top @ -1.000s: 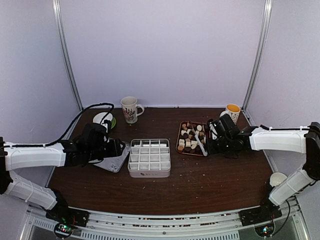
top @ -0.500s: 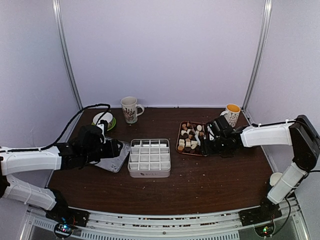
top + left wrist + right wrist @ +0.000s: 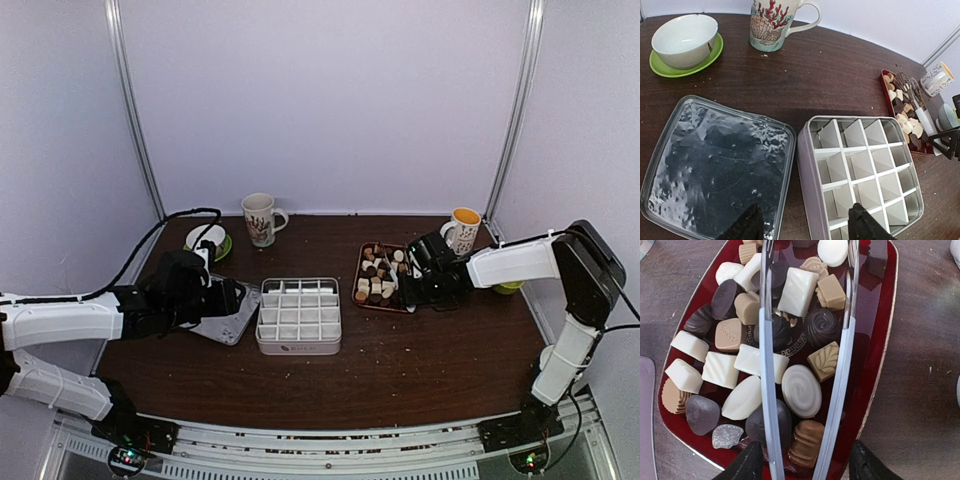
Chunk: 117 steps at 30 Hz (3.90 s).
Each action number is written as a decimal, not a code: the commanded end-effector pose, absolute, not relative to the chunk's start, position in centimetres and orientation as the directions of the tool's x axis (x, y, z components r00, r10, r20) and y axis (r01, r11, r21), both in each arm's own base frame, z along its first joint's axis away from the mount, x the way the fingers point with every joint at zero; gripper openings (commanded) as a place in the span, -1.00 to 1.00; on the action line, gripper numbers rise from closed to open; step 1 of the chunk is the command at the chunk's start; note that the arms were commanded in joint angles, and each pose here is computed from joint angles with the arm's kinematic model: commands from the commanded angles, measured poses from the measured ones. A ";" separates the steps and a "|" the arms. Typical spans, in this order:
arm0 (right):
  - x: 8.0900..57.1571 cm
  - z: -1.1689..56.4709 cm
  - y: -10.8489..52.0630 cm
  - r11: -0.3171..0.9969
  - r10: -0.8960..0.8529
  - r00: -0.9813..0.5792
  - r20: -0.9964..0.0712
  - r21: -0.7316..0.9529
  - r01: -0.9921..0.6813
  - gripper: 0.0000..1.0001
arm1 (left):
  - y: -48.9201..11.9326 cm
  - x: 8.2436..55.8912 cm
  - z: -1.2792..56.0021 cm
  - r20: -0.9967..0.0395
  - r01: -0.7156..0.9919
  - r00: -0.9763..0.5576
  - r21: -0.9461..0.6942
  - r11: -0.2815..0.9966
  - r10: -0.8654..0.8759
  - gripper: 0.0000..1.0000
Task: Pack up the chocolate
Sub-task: Pick up the clamp from the plate, then place the clamp on the plate.
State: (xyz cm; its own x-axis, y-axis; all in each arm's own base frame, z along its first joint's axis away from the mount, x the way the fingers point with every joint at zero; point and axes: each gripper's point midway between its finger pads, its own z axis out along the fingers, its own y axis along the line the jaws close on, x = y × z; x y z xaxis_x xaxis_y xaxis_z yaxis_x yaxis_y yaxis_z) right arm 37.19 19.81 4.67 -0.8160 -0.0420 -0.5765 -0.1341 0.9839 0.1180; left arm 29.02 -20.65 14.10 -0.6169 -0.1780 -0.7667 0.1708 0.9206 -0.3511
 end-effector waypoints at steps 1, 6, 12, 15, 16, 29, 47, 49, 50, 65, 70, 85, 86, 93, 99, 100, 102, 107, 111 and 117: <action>38.3 5.0 20.1 0.984 -0.022 -0.806 -0.592 0.132 -0.123 0.17 | -20.9 29.5 15.0 -0.779 0.176 -0.596 -0.365 0.914 -0.197 0.21; 38.3 4.9 20.3 0.981 -0.020 -0.806 -0.591 0.144 -0.129 0.05 | -20.9 29.5 15.1 -0.781 0.175 -0.594 -0.361 0.916 -0.194 0.21; 38.3 5.3 20.5 0.978 -0.020 -0.803 -0.596 0.154 -0.139 0.03 | -20.9 29.5 15.2 -0.781 0.177 -0.594 -0.360 0.916 -0.193 0.21; 38.3 5.3 20.6 0.977 -0.021 -0.802 -0.596 0.157 -0.143 0.00 | -20.9 29.6 15.2 -0.782 0.178 -0.592 -0.361 0.915 -0.193 0.21; 38.3 5.3 20.6 0.977 -0.022 -0.803 -0.596 0.157 -0.143 -0.01 | -20.9 29.5 15.2 -0.781 0.178 -0.594 -0.360 0.916 -0.192 0.21; 38.3 5.7 20.9 0.974 -0.023 -0.799 -0.601 0.168 -0.154 -0.07 | -20.9 29.5 15.2 -0.782 0.178 -0.593 -0.359 0.916 -0.192 0.21; 37.5 9.1 20.6 0.964 -0.023 -0.761 -0.648 0.187 -0.188 -0.54 | -21.0 29.6 15.4 -0.783 0.180 -0.594 -0.355 0.917 -0.186 0.21; 37.2 9.4 20.4 0.965 -0.026 -0.760 -0.649 0.182 -0.189 -0.53 | -21.1 29.6 15.3 -0.782 0.184 -0.595 -0.355 0.917 -0.184 0.21; 37.0 9.5 20.2 0.965 -0.030 -0.758 -0.651 0.178 -0.192 -0.53 | -21.1 29.6 15.3 -0.782 0.184 -0.596 -0.355 0.917 -0.183 0.21; 32.1 11.4 17.8 0.959 -0.082 -0.768 -0.636 0.159 -0.234 -0.49 | -21.8 29.9 16.3 -0.793 0.221 -0.590 -0.340 0.914 -0.152 0.21; 30.0 11.0 16.2 0.967 -0.106 -0.794 -0.599 0.126 -0.223 -0.48 | -22.0 30.1 16.3 -0.794 0.225 -0.591 -0.335 0.915 -0.145 0.20; 25.6 8.7 15.1 0.961 -0.162 -0.884 -0.438 0.133 -0.242 -0.48 | -22.0 30.3 16.4 -0.800 0.229 -0.588 -0.311 0.922 -0.124 0.20; 25.4 8.8 15.0 0.961 -0.163 -0.885 -0.435 0.133 -0.243 -0.48 | -22.0 30.3 16.3 -0.799 0.228 -0.589 -0.310 0.923 -0.123 0.21; 24.4 11.5 14.6 0.958 -0.154 -0.878 -0.453 0.148 -0.245 -0.42 | -22.1 30.4 16.0 -0.798 0.227 -0.591 -0.307 0.924 -0.120 0.21; 23.4 12.0 13.9 0.960 -0.174 -0.889 -0.423 0.127 -0.248 -0.39 | -22.0 30.8 16.4 -0.809 0.224 -0.578 -0.284 0.932 -0.108 0.21; 23.3 12.2 13.9 0.958 -0.176 -0.889 -0.424 0.133 -0.253 -0.39 | -22.0 30.8 16.4 -0.809 0.227 -0.578 -0.281 0.932 -0.104 0.21; 23.1 12.6 14.1 0.954 -0.177 -0.887 -0.426 0.147 -0.262 -0.39 | -21.9 30.8 16.5 -0.811 0.225 -0.577 -0.279 0.934 -0.103 0.21; 22.6 12.7 14.4 0.946 -0.197 -0.888 -0.415 0.157 -0.283 -0.38 | -21.4 30.8 16.4 -0.814 0.206 -0.573 -0.262 0.943 -0.101 0.21; 23.0 13.5 14.1 0.951 -0.192 -0.876 -0.443 0.137 -0.277 -0.39 | -21.3 30.8 16.5 -0.814 0.207 -0.571 -0.263 0.942 -0.102 0.21; 23.9 15.3 15.0 0.937 -0.182 -0.835 -0.519 0.167 -0.308 -0.39 | -21.2 30.8 16.5 -0.816 0.205 -0.569 -0.258 0.944 -0.100 0.21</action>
